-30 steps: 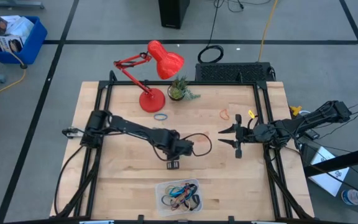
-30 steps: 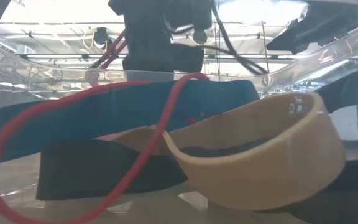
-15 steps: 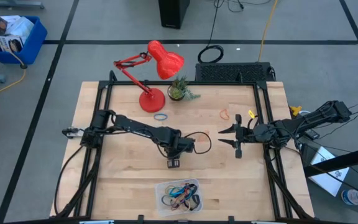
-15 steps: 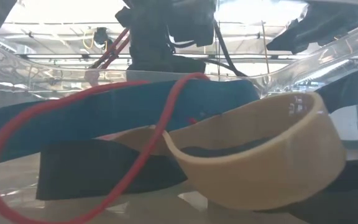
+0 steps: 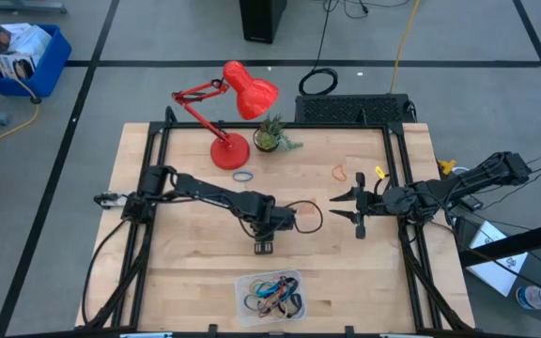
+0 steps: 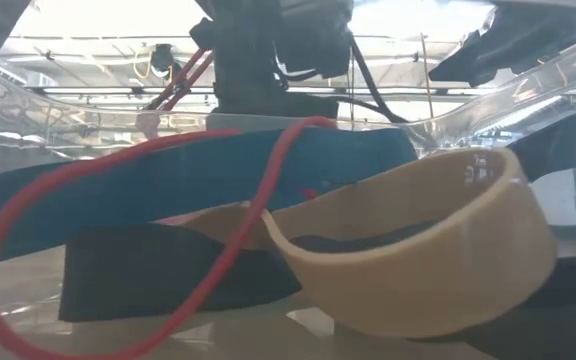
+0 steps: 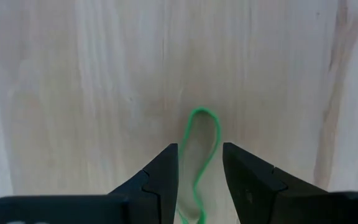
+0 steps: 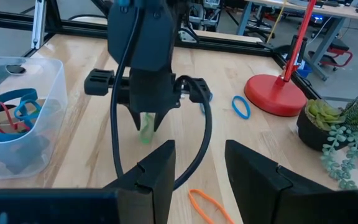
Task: Pick and place rubber bands into bin
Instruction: Put the green rubber band into the transparent bin
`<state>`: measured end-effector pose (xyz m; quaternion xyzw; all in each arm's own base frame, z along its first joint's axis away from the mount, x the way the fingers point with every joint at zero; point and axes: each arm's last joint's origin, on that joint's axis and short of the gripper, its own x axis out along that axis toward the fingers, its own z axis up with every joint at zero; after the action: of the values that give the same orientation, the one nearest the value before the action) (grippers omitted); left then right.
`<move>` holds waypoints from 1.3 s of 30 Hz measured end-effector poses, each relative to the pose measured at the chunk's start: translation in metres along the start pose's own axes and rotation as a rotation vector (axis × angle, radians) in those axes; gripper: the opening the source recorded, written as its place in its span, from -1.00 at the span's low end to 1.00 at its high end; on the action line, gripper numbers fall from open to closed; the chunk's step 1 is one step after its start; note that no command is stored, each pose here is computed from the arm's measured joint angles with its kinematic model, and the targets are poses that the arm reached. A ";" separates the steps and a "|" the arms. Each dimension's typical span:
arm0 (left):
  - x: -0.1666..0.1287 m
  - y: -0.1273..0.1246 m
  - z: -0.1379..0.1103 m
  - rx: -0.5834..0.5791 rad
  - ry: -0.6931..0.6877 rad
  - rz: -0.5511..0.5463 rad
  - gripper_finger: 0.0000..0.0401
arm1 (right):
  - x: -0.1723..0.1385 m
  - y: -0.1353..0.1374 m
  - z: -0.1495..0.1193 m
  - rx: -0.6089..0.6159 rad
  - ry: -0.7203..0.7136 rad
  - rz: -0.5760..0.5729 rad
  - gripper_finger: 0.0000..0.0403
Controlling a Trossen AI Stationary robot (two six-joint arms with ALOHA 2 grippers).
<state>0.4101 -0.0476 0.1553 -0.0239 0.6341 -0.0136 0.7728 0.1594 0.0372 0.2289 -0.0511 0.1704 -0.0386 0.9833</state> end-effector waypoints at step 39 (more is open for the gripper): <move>0.018 0.000 0.002 0.001 0.004 0.006 -0.97 | 0.000 0.000 -0.001 -0.004 0.007 0.000 -0.34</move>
<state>0.4158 -0.0481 0.1382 -0.0216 0.6356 -0.0117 0.7716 0.1592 0.0371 0.2282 -0.0527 0.1741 -0.0386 0.9826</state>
